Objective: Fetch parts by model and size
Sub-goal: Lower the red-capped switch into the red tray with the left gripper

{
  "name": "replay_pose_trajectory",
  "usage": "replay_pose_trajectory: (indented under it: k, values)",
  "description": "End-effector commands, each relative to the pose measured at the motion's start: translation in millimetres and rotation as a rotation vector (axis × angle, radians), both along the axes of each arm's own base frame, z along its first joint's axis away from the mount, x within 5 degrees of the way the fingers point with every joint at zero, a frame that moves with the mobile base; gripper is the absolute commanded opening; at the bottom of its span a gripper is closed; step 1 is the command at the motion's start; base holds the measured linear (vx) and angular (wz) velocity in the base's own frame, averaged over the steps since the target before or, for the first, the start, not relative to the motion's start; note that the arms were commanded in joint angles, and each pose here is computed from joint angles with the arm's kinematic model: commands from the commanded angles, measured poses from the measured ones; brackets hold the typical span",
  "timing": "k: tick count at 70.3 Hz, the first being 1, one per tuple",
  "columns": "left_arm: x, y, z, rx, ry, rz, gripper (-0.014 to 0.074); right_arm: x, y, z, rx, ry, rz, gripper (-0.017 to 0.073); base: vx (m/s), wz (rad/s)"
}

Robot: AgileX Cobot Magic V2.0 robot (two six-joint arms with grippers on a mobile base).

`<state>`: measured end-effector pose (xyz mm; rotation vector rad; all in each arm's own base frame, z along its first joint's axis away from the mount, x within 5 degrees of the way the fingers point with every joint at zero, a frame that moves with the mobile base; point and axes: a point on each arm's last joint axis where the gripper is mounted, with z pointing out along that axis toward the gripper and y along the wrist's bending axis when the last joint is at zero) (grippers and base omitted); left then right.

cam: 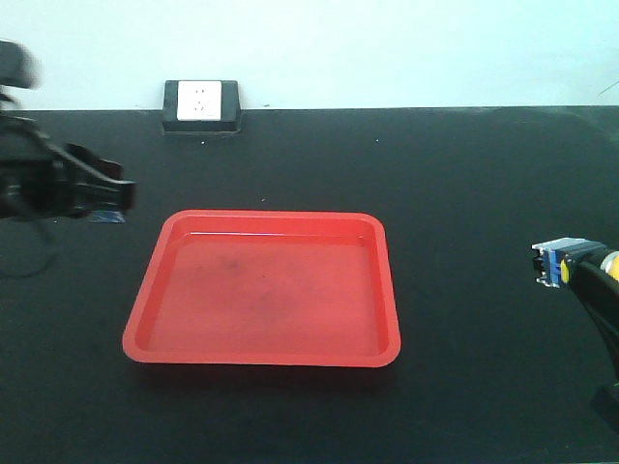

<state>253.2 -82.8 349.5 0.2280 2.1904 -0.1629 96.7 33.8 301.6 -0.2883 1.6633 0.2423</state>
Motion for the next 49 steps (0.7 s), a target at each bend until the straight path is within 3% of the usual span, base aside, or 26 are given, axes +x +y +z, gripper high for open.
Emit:
replay_pose_trajectory:
  k: [1, 14, 20, 28, 49]
  values:
    - [25, -11.9, 4, -0.016, -0.043, -0.017, 0.0003, 1, 2, 17, 0.019, -0.101, 0.017, -0.0010, 0.00, 0.00]
    - [64, -27.1, -37, 0.004, 0.023, -0.028, 0.0003, 1, 2, 17, 0.019, -0.101, 0.017, -0.0010, 0.00, 0.00]
    - [75, -32.4, -54, -0.013, 0.054, -0.025, 0.0003, 1, 2, 16, 0.018, -0.100, 0.017, -0.0010, 0.00, 0.00]
    - [85, -38.2, -73, -0.043, 0.095, -0.015, 0.0003, 1, 2, 16, 0.018, -0.100, 0.017, -0.0010, 0.00, 0.00]
    - [100, -46.6, -114, -0.009, 0.187, -0.021, 0.0012, 1, 2, 17, 0.019, -0.101, 0.017, -0.0010, 0.00, 0.00]
